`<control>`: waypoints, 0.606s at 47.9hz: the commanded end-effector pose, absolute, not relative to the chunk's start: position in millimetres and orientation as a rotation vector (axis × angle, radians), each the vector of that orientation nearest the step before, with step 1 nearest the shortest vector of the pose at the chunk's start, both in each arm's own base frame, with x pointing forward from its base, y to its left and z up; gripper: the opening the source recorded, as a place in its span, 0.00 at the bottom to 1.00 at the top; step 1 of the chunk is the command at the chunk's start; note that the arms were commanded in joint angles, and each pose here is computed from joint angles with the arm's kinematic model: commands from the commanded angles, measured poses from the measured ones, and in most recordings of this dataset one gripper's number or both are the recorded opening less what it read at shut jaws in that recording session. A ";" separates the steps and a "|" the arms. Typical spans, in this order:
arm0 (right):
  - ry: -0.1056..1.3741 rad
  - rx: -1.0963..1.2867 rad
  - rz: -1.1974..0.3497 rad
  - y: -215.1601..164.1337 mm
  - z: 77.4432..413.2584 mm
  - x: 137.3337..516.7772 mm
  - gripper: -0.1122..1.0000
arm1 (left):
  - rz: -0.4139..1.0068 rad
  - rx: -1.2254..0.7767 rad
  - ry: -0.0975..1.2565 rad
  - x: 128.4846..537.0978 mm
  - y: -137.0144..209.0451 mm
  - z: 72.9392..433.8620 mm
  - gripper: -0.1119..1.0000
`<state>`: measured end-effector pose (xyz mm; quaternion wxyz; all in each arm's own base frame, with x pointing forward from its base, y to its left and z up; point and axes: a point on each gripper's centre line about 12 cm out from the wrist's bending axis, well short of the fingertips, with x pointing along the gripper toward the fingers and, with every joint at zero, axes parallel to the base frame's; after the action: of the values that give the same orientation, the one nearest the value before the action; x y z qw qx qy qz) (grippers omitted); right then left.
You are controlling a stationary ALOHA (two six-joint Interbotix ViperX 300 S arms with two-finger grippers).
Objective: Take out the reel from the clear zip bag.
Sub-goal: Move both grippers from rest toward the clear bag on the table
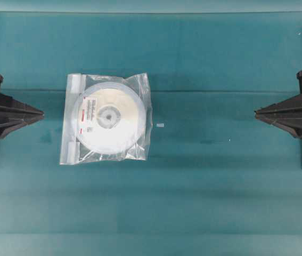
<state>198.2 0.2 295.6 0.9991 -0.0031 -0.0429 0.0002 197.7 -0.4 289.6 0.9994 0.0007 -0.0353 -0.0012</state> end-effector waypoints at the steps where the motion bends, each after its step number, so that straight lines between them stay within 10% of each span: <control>1: -0.089 0.037 0.009 2.0 299.2 202.4 0.19 | -0.015 -0.027 -0.107 205.4 -2.4 307.7 0.23; 9: 0.005 0.271 -0.053 -5.9 280.0 217.9 0.10 | -0.018 -0.107 -0.097 211.0 -2.4 309.2 0.08; 29: 0.203 0.631 -0.175 -12.7 238.7 272.0 0.10 | 0.123 -0.646 -0.005 228.9 27.1 286.6 0.08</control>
<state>261.5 -11.6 234.4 0.9493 0.2855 0.1036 -0.0807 226.1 19.4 283.0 0.9582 -0.2827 0.0006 0.0440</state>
